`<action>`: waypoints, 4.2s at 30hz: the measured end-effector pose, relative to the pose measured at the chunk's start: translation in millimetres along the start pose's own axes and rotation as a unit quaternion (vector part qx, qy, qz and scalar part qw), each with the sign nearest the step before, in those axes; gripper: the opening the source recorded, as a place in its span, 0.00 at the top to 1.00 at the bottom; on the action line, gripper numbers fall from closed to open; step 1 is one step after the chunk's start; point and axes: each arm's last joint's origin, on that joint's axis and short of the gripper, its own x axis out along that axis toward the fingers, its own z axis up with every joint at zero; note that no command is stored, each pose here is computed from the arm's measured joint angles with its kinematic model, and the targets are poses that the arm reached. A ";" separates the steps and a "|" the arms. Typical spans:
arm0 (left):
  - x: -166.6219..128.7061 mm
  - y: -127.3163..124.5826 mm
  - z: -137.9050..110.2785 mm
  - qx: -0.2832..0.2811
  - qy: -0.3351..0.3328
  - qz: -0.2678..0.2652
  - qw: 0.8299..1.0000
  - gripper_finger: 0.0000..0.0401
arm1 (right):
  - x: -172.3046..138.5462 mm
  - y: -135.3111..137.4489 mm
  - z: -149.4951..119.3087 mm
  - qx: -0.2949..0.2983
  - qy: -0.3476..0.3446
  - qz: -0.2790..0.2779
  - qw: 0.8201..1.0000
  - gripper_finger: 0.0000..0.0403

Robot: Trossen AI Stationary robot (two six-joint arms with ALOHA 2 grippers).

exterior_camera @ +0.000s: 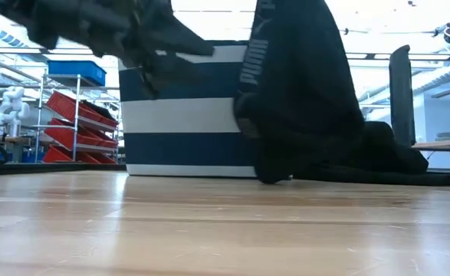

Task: Sort clothes
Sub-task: Put the black boxer into the blue laundry organizer

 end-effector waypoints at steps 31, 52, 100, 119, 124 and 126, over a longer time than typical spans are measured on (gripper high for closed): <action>67.0 26.9 -97.8 -0.286 -0.197 0.027 0.938 0.21 | -3.6 -1.6 -3.3 -0.003 0.006 0.001 1.000 1.00; 103.7 18.3 -70.3 -0.111 -0.181 0.001 0.977 0.23 | -3.6 -1.6 -3.1 -0.001 0.006 0.001 1.000 1.00; -82.7 -35.7 71.1 -0.013 -0.025 -0.048 0.998 0.95 | 79.6 53.1 -84.6 0.139 0.056 0.006 0.989 1.00; -42.0 -26.4 52.1 -0.020 0.026 -0.055 0.998 0.95 | 156.7 101.5 -75.9 0.150 -0.180 0.133 0.963 1.00; -31.6 -23.4 46.4 -0.017 0.033 -0.048 0.998 0.95 | 155.8 103.3 -70.2 0.173 -0.206 0.179 0.946 1.00; -29.2 -21.9 47.6 -0.018 0.026 -0.046 0.998 0.95 | 158.1 104.7 -67.7 0.183 -0.215 0.183 0.942 1.00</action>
